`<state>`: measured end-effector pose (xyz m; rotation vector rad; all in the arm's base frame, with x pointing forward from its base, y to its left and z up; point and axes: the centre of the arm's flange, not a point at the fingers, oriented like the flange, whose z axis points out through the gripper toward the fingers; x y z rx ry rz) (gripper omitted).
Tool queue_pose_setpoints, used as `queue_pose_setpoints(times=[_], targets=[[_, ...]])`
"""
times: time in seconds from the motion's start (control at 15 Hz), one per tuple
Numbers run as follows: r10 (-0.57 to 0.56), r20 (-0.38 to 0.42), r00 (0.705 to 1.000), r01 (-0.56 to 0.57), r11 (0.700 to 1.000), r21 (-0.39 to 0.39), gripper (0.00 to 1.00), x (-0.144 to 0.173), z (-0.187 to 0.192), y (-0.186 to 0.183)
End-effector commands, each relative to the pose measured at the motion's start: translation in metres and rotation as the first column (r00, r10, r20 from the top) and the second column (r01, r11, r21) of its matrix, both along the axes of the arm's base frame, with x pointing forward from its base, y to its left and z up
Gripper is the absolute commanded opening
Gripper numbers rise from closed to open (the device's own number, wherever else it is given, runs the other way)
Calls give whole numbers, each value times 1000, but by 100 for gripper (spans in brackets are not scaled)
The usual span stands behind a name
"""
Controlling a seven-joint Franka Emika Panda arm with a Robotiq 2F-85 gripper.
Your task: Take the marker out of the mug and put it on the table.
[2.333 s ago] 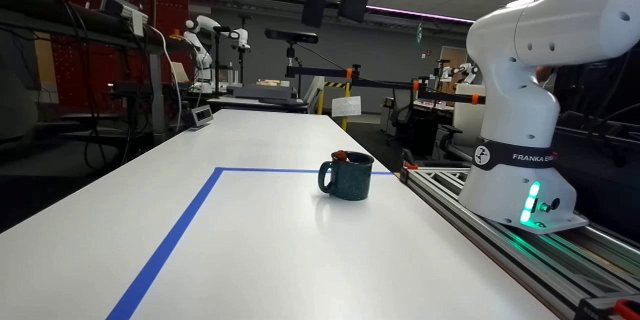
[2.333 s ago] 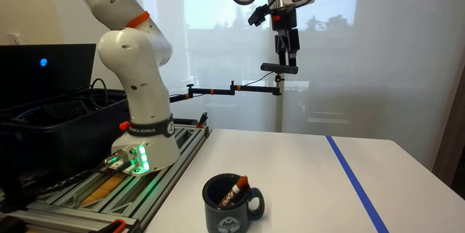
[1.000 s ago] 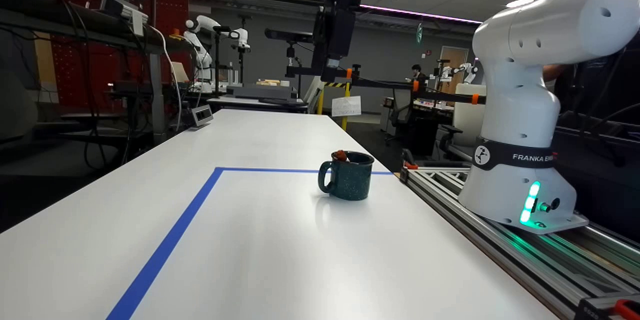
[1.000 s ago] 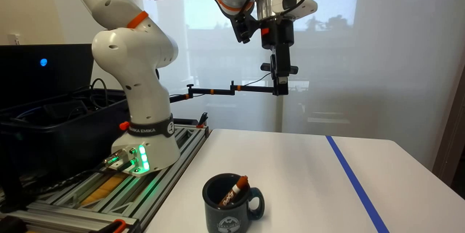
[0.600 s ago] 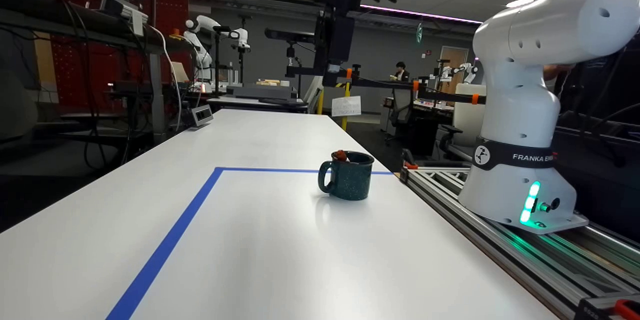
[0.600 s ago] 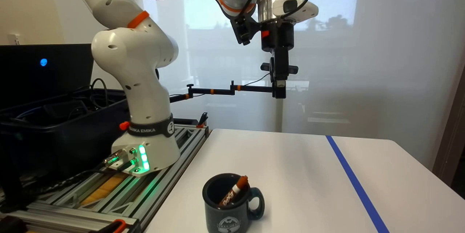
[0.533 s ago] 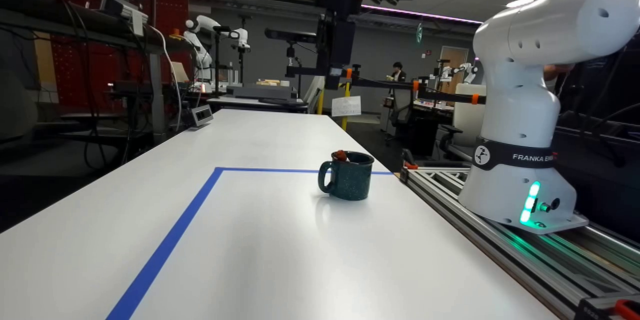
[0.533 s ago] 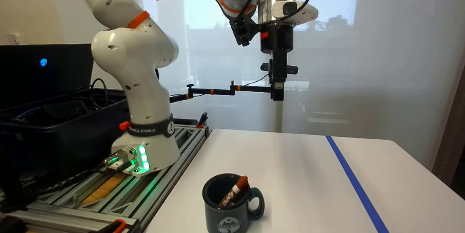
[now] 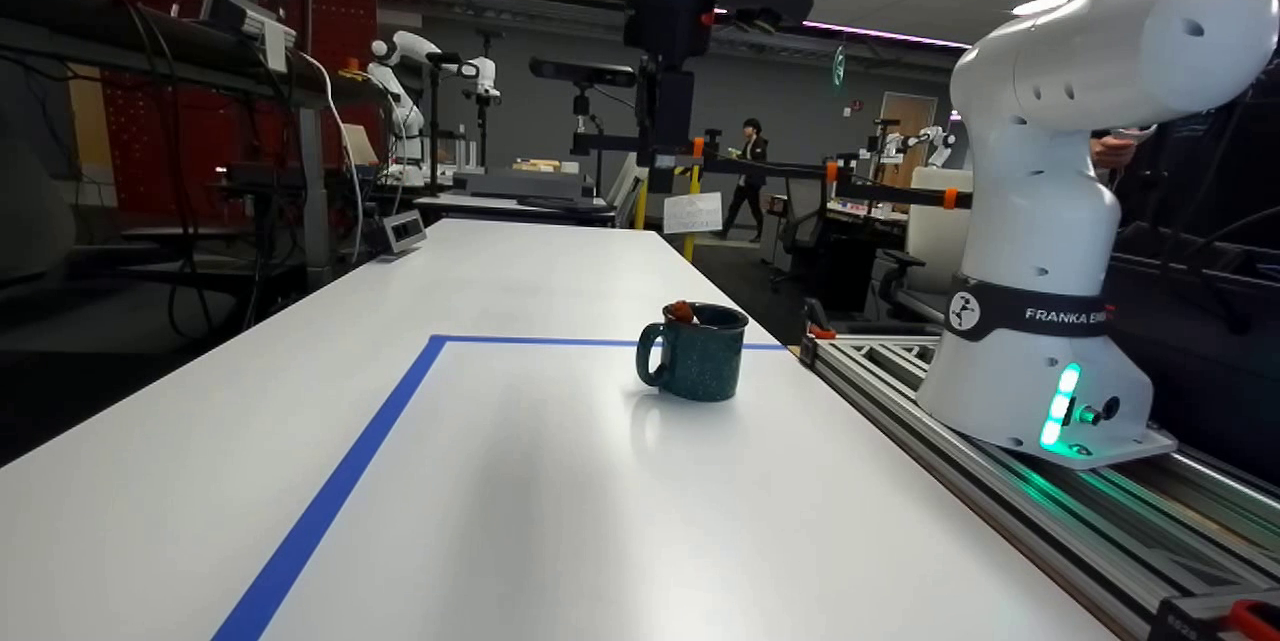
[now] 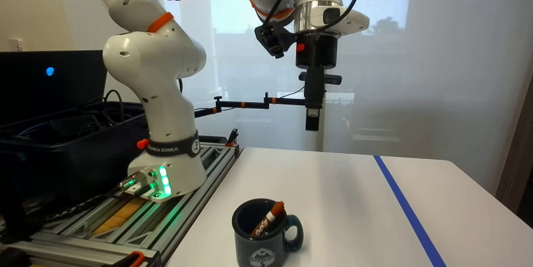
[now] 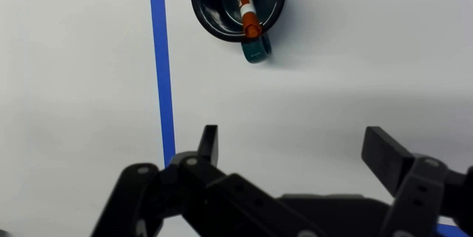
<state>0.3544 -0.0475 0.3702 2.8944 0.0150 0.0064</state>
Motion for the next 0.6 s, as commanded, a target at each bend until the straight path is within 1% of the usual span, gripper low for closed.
queue_pose_setpoints(times=[0.0,0.07,0.27,0.53], targets=[[23,34,999,-23,1000,14,100,-15,-21,-22],[26,33,999,-28,999,37,100,-15,-25,-26],[51,-5,999,-50,995,90,100,-16,-40,-37],[69,-54,996,-62,991,117,100,-18,-63,-52]])
